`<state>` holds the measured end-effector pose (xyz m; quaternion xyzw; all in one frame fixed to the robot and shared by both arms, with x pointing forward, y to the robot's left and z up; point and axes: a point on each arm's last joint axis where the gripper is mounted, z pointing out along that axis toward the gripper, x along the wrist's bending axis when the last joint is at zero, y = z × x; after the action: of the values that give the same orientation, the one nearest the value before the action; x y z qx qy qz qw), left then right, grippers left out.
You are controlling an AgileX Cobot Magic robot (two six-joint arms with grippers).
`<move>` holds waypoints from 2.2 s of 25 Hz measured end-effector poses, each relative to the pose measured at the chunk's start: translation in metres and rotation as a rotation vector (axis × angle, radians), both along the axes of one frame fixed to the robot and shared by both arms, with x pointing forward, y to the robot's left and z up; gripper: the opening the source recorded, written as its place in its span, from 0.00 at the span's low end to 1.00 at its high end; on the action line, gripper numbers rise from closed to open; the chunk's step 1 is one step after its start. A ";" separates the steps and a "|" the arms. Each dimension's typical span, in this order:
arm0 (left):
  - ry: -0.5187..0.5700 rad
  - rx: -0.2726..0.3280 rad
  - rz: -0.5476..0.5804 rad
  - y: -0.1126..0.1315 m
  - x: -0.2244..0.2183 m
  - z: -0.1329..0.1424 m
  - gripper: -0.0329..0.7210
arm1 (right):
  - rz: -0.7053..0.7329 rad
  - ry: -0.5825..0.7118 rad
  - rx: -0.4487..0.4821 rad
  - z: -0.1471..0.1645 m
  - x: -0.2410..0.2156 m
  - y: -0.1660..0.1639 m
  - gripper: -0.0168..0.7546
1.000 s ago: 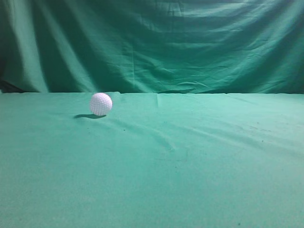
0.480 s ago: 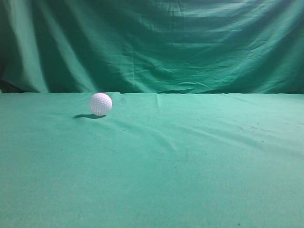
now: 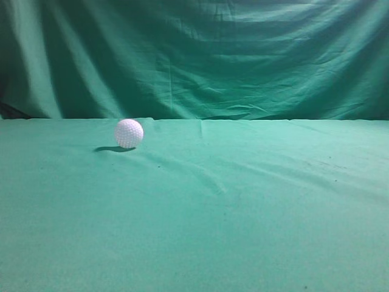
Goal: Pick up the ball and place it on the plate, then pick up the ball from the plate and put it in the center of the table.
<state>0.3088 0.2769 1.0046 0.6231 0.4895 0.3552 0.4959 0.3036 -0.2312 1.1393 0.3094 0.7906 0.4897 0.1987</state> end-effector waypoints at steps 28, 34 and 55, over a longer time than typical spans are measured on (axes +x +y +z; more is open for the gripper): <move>-0.001 -0.008 -0.001 0.000 0.000 0.000 0.11 | -0.109 -0.108 0.052 -0.098 -0.009 -0.021 0.08; -0.001 -0.008 -0.001 0.000 0.000 0.000 0.11 | -0.345 -0.196 0.083 -0.130 -0.008 -0.040 0.08; -0.001 -0.008 -0.001 0.000 0.000 0.000 0.11 | -0.656 -0.125 0.073 -0.194 -0.013 -0.058 0.08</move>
<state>0.3088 0.2767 1.0048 0.6212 0.4903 0.3534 0.4988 0.2903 -0.2894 0.9448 0.5237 0.6172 0.4454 0.3826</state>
